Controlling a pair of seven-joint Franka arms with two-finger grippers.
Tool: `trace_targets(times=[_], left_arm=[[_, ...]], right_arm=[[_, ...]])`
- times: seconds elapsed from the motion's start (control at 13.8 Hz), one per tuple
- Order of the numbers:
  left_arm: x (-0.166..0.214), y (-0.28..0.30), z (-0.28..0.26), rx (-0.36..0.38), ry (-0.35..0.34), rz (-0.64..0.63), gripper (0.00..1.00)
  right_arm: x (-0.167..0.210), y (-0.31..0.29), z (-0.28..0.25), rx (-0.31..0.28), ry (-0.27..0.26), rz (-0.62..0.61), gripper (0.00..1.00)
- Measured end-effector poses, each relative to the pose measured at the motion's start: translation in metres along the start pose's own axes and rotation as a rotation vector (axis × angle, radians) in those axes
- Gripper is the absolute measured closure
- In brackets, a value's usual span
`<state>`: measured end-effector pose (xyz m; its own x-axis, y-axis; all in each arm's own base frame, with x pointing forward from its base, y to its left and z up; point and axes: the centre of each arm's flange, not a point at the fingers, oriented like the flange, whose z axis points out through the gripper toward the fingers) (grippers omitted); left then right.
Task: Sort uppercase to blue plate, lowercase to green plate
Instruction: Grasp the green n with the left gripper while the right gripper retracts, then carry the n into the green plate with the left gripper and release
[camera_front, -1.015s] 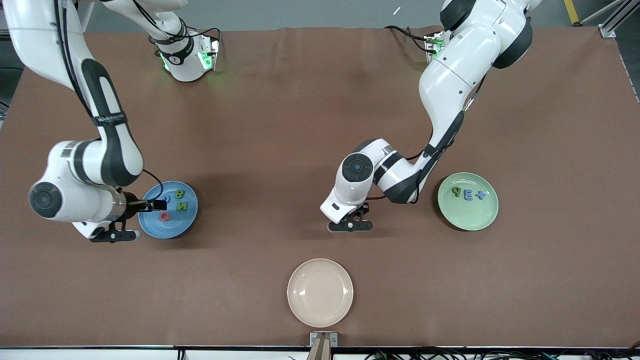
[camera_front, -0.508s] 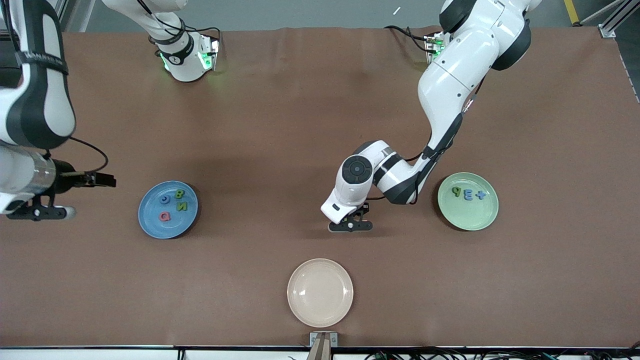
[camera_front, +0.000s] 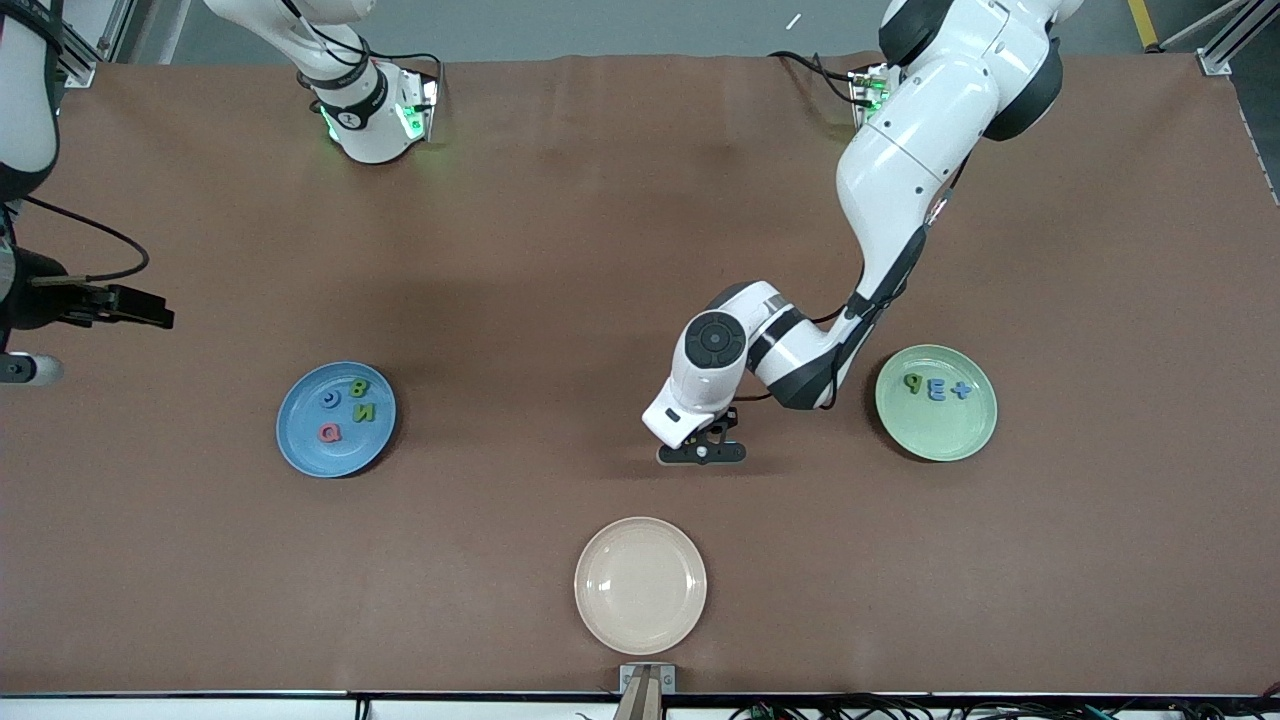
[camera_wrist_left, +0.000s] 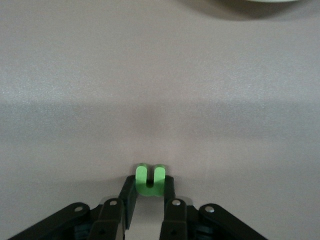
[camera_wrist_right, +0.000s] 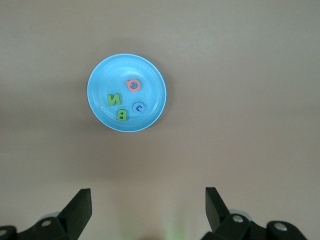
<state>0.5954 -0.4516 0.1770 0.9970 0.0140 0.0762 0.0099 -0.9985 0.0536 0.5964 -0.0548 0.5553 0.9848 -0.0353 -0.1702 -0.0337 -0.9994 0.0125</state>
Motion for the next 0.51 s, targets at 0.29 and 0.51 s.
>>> trace_targets(times=[0.29,0.51], left_arm=[[0.001,0.0,-0.001,-0.001,0.003,0.037,0.74],[0.013,-0.009,-0.01,-0.003,0.018,0.025,0.74]], right_arm=[[0.001,0.004,-0.007,0.0,0.019,0.013,0.0],[0.0,0.006,-0.019,0.019,0.046,0.021,0.0]])
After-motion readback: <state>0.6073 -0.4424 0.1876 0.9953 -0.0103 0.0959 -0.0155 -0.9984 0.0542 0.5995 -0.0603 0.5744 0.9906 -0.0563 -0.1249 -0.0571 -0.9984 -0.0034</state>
